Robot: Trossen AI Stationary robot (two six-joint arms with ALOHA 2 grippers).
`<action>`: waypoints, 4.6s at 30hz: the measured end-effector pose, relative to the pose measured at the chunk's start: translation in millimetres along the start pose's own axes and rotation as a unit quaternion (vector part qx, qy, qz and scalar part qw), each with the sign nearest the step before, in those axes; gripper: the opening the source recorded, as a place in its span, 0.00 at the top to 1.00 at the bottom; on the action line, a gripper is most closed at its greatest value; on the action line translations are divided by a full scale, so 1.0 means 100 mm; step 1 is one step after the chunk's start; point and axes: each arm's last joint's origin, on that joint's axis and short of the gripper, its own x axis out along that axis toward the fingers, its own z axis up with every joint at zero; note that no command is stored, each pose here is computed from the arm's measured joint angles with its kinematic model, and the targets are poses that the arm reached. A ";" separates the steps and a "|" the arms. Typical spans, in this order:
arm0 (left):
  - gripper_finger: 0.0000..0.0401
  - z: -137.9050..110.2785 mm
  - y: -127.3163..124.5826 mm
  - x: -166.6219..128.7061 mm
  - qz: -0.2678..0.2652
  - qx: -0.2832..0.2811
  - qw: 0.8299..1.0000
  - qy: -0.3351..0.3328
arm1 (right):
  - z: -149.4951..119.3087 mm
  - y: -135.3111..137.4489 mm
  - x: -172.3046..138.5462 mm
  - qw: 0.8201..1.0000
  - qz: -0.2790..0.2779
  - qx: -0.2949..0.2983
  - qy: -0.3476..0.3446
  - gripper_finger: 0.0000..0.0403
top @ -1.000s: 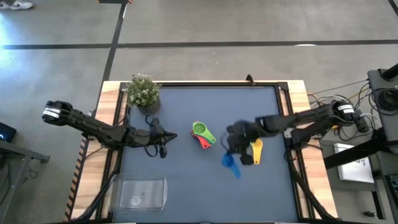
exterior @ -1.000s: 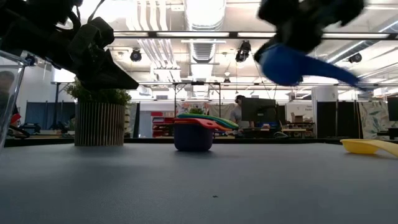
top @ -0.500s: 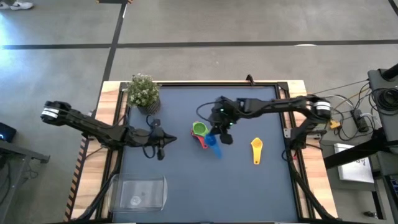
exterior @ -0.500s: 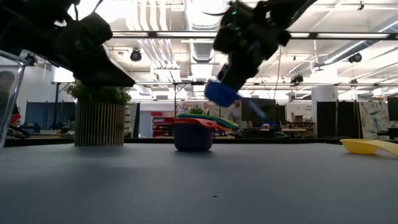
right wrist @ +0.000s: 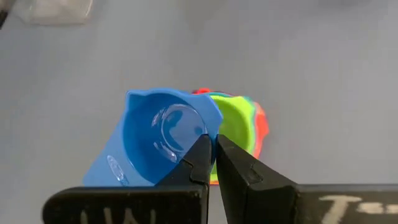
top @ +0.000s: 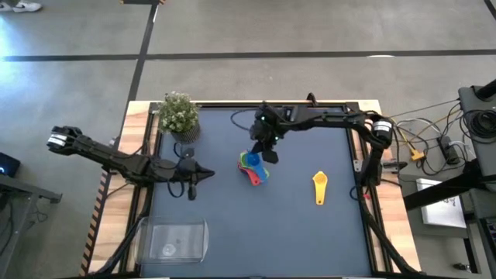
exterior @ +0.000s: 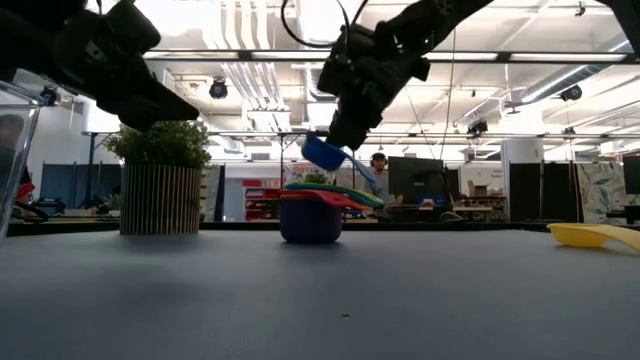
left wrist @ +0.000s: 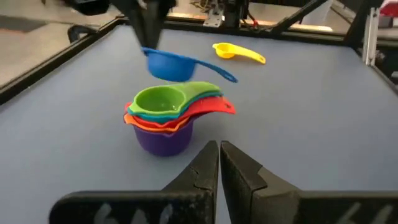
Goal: Nest measuring cups in basket
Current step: Stack the blue measuring cup on top of the green measuring cup, then stack the yellow measuring cup on top of the blue measuring cup
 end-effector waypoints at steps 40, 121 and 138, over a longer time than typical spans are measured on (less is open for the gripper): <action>1.00 -0.20 0.10 -0.16 -0.019 -0.042 0.995 -0.085 | -0.27 0.29 -0.12 0.991 0.017 0.069 0.112 0.63; 1.00 -0.25 0.08 -0.05 0.003 -0.051 0.996 -0.068 | -1.38 0.95 -0.48 0.915 -0.131 0.241 0.295 0.94; 1.00 -0.24 0.08 -0.05 0.002 -0.053 0.996 -0.071 | -0.15 0.63 -0.44 0.990 -0.043 0.063 0.122 0.95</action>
